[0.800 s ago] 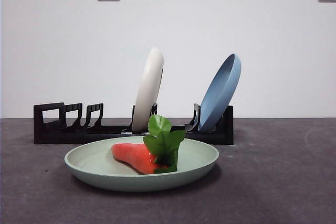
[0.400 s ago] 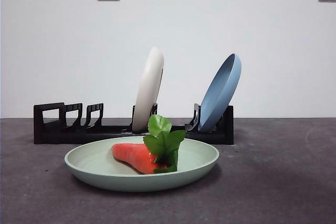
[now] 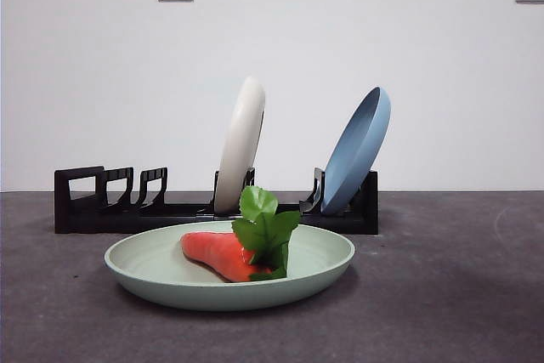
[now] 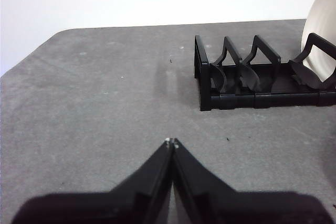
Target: Take the green plate from the plate rack,put the plate on the table,take the carrot from the table,put the carrot in the plate
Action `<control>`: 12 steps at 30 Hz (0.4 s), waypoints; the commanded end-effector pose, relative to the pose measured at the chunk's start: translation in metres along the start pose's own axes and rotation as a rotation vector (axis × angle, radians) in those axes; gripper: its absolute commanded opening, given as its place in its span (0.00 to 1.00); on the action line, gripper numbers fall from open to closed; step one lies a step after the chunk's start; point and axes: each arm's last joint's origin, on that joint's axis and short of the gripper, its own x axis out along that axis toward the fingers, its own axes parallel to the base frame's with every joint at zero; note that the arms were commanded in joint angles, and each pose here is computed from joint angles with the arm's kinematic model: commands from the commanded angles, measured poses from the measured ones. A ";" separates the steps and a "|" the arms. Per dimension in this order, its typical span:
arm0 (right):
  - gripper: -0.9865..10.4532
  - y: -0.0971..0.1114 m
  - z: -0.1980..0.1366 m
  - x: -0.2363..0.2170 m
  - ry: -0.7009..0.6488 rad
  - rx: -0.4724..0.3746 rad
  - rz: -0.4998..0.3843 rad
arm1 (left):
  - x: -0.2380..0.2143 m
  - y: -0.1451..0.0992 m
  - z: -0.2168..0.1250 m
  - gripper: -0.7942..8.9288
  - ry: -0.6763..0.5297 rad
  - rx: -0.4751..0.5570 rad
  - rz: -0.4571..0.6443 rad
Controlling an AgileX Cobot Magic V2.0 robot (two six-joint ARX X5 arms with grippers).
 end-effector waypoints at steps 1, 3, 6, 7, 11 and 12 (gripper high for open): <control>0.09 0.000 -0.004 0.001 0.016 0.015 -0.004 | 0.001 0.000 -0.004 0.08 0.007 -0.007 0.002; 0.09 -0.001 -0.006 0.001 0.028 0.025 -0.005 | 0.001 0.000 -0.004 0.08 0.007 -0.007 0.002; 0.09 -0.001 -0.008 0.001 0.054 0.049 -0.009 | 0.001 0.000 -0.004 0.08 0.007 -0.007 0.002; 0.09 -0.001 -0.008 0.001 0.055 0.049 -0.009 | 0.001 0.000 -0.004 0.08 0.007 -0.007 0.002; 0.09 -0.001 -0.008 0.001 0.056 0.049 -0.009 | 0.001 0.000 -0.004 0.08 0.007 -0.007 0.002; 0.09 -0.001 -0.008 0.001 0.055 0.049 -0.009 | 0.001 0.000 -0.004 0.08 0.007 -0.007 0.002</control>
